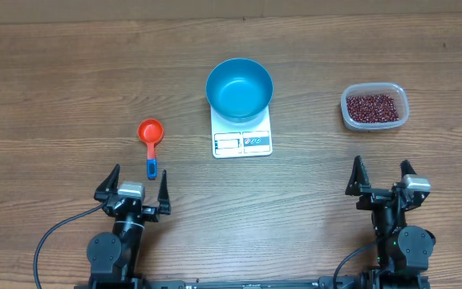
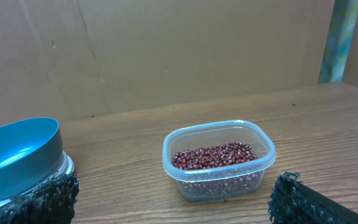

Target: Scoop item into bowl and weigh 150g on scale

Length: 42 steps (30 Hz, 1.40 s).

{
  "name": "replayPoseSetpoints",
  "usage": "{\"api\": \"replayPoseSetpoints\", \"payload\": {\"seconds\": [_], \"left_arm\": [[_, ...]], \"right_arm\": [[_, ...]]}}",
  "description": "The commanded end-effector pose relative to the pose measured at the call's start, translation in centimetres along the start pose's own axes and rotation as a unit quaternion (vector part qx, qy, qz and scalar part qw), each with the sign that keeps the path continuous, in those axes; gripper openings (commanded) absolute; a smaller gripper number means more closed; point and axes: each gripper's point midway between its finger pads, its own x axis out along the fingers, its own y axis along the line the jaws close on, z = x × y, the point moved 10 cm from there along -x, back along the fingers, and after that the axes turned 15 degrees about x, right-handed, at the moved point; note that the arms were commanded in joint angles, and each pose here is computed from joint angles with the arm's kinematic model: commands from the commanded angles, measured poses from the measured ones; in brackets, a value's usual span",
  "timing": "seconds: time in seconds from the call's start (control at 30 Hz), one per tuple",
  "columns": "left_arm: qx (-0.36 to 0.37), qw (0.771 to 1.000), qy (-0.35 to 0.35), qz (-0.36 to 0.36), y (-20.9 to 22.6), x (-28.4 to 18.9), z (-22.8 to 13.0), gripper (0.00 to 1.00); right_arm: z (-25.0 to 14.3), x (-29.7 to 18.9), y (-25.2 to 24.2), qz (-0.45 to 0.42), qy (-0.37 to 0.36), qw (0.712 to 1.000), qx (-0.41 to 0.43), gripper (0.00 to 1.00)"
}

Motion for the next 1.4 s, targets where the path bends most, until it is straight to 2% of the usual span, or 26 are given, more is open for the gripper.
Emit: {"api": "replayPoseSetpoints", "payload": {"seconds": [0.0,1.07,1.17,1.37], "left_arm": [[0.008,1.000,0.000,0.005,0.09,-0.04,-0.10,0.99],[0.008,1.000,0.000,0.006,0.10,-0.04,-0.10,0.99],[0.008,0.999,0.012,0.033,0.49,-0.06,-0.31,0.99],[0.007,0.999,0.010,0.030,0.44,-0.05,-0.27,0.99]], "right_arm": [[-0.19,0.01,-0.05,0.002,-0.002,1.000,-0.002,1.00],[-0.20,0.01,-0.06,0.002,-0.002,1.000,-0.002,1.00],[-0.20,0.01,-0.06,0.002,-0.002,1.000,-0.002,1.00],[-0.20,0.01,-0.06,0.002,-0.002,1.000,-0.002,1.00]]}}
